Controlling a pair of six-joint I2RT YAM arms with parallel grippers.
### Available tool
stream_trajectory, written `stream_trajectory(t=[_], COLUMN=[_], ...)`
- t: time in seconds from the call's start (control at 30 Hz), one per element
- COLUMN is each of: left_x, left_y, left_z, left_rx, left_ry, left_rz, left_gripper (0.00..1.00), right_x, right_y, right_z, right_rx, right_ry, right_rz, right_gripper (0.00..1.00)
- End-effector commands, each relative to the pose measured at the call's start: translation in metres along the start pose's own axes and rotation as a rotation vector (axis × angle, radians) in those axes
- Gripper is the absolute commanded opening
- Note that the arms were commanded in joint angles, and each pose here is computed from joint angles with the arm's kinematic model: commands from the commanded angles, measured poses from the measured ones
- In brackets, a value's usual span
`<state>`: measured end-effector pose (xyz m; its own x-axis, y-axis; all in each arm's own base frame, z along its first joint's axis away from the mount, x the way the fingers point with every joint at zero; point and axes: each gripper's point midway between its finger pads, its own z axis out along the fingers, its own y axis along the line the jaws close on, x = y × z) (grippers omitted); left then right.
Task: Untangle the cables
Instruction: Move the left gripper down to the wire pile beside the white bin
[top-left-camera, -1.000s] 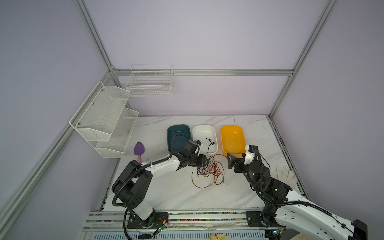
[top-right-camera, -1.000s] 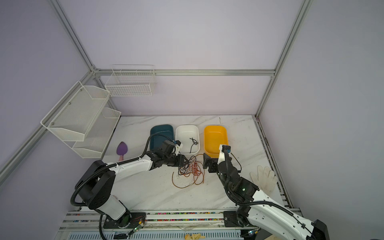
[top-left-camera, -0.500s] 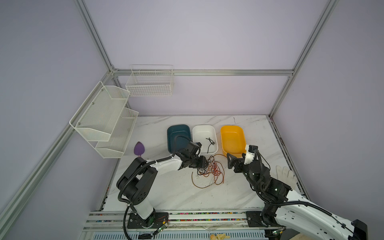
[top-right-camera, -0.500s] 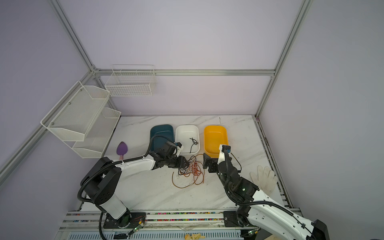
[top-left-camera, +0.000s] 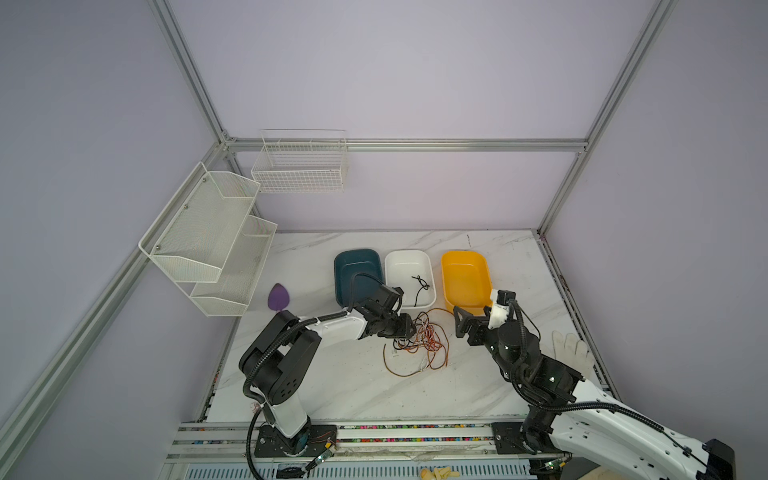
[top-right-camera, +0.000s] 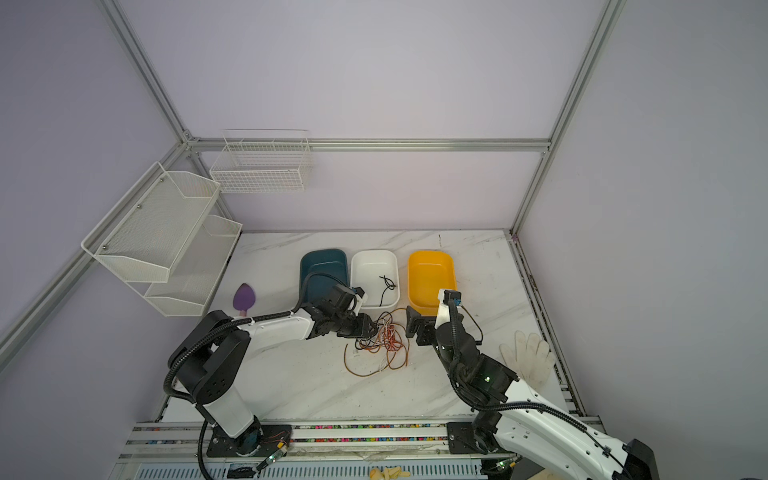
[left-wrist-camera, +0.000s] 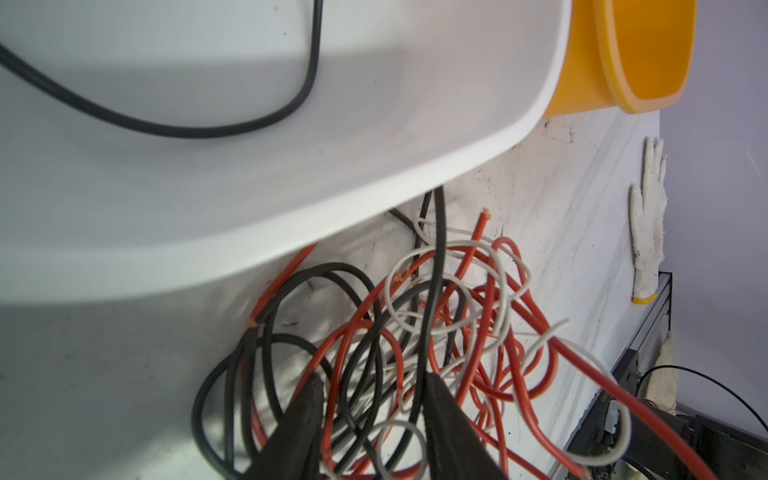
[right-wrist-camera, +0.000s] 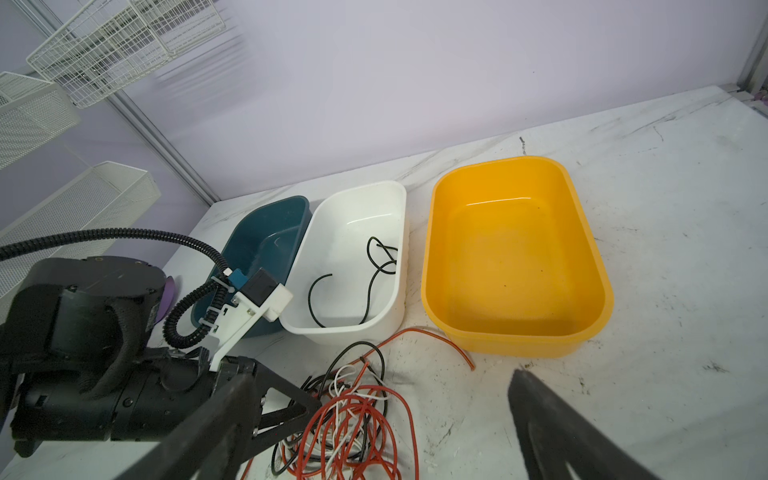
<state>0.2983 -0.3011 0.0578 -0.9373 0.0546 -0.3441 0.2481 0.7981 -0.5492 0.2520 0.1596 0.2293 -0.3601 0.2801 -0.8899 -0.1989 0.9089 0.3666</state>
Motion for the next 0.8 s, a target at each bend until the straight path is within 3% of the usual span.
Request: stream_trajectory(t=[0.0, 0.57, 0.77], left_x=[-0.039, -0.057, -0.06], left_y=[-0.034, -0.045, -0.045], left_z=[-0.009, -0.004, -0.002], left_rx=[0.063, 0.082, 0.076], left_ry=[-0.093, -0.109, -0.11], left_rz=[0.06, 0.071, 0.078], left_gripper=[0.37, 0.36, 0.29], right_x=[0.001, 0.001, 0.001], right_y=[0.0, 0.001, 0.001], right_z=[0.002, 0.002, 0.002], right_rx=[-0.004, -0.007, -0.008], right_ry=[-0.004, -0.004, -0.004], right_rz=[-0.003, -0.004, -0.003], right_gripper=[0.98, 0.98, 0.97])
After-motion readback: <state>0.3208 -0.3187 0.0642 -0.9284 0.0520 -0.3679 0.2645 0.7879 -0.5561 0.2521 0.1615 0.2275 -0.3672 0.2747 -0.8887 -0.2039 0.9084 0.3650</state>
